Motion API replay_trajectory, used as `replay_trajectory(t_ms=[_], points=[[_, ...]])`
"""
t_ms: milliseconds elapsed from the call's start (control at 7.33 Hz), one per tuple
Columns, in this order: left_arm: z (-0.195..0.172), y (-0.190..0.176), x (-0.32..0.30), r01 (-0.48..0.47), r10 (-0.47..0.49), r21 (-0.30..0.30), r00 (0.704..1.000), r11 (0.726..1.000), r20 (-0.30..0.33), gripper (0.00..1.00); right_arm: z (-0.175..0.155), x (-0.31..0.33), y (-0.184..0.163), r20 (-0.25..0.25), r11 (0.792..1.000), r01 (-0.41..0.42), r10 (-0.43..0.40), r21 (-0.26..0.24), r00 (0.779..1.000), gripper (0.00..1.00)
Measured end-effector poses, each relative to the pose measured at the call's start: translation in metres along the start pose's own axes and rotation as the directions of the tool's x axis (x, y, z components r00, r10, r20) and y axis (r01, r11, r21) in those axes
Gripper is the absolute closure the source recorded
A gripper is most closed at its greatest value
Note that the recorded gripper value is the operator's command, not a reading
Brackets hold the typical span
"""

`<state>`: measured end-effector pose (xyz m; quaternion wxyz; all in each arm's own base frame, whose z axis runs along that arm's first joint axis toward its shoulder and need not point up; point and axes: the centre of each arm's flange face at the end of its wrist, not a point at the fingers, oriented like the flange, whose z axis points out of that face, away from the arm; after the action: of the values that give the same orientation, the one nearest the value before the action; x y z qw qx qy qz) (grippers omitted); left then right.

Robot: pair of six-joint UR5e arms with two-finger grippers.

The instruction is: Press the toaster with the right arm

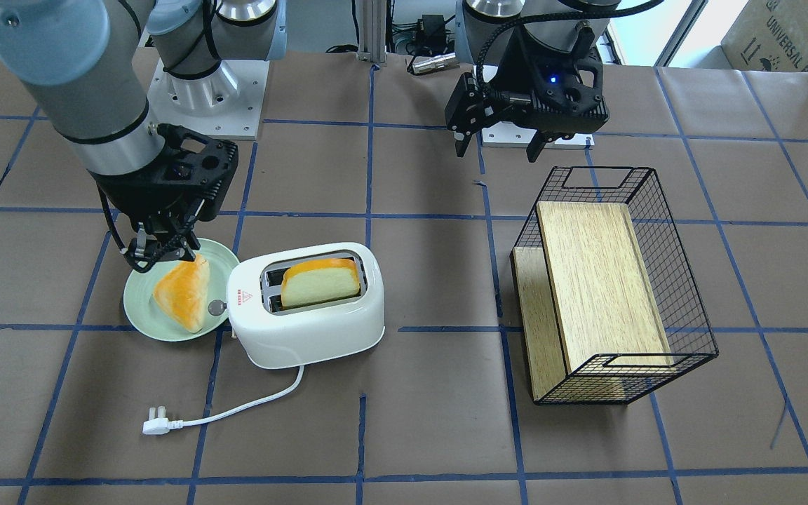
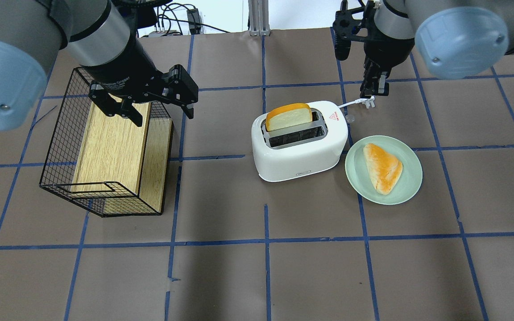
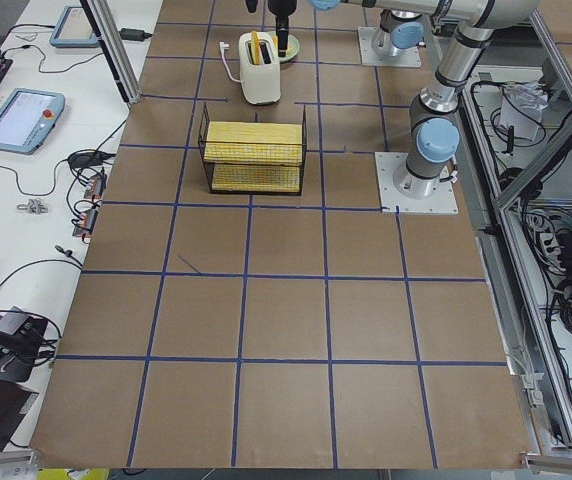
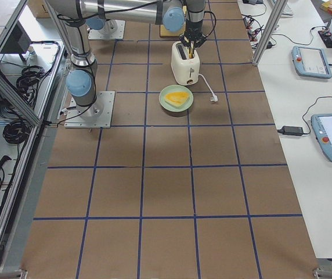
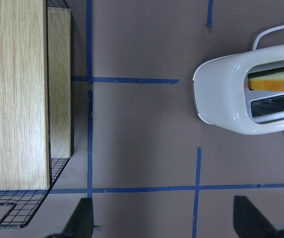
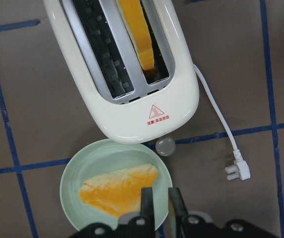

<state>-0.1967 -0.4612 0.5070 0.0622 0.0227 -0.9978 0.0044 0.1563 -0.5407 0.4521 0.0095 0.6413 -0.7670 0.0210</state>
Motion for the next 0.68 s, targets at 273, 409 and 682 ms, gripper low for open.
replay_trajectory(t_ms=[273, 409, 682], points=[[0.0, 0.0, 0.0, 0.0, 0.0, 0.0, 1.0, 1.0, 0.0, 0.0, -0.032, -0.021, 0.005, -0.011, 0.992, -0.127, 0.127, 0.002, 0.992, 0.72], [0.0, 0.0, 0.0, 0.0, 0.0, 0.0, 1.0, 1.0, 0.0, 0.0, -0.038, -0.025, 0.007, -0.015, 0.981, -0.195, 0.195, 0.002, 0.981, 0.71], [0.0, 0.0, 0.0, 0.0, 0.0, 0.0, 1.0, 1.0, 0.0, 0.0, -0.038, -0.032, 0.008, -0.003, 0.909, -0.417, 0.417, -0.007, 0.909, 0.67]])
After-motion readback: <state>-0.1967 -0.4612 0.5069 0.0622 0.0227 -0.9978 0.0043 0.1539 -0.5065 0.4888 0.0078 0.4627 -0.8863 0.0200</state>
